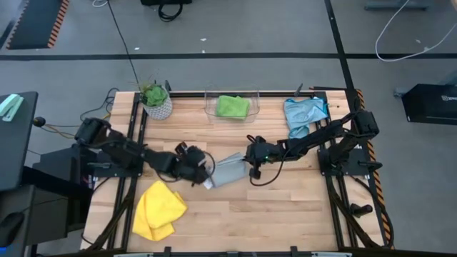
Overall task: Fold microfiber towels
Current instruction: Fold the gray microfiber cloth
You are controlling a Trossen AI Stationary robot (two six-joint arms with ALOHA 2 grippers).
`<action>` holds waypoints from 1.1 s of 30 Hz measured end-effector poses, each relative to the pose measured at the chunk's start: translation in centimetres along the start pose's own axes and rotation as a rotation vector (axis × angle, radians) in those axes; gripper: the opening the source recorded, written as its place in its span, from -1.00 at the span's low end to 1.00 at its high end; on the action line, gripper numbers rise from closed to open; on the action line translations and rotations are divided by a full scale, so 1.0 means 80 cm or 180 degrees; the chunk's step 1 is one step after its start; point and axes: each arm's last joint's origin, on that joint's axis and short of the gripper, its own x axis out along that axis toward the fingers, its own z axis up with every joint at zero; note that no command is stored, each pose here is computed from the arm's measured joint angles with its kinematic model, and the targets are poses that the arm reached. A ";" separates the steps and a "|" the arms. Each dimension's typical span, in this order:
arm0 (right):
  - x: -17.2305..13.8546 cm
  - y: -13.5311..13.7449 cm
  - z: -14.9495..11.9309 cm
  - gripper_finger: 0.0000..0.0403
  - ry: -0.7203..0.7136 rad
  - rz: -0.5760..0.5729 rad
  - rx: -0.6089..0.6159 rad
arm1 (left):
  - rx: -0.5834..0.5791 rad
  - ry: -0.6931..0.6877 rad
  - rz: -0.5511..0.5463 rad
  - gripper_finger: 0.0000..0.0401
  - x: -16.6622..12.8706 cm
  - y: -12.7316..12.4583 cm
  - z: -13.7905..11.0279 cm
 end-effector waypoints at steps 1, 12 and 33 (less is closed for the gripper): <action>0.000 0.000 0.000 -0.86 -0.0005 0.0027 -0.0031 | -0.0033 0.0016 -0.0041 0.04 0.009 0.007 -0.004; 0.002 -0.009 0.008 -0.86 -0.0141 0.0068 -0.0045 | -0.0100 -0.0432 -0.0849 -0.95 0.065 0.055 -0.040; 0.006 -0.056 0.018 -0.49 -0.0211 -0.0090 0.0216 | 0.0199 -0.0527 -0.1272 -0.92 0.099 0.016 -0.037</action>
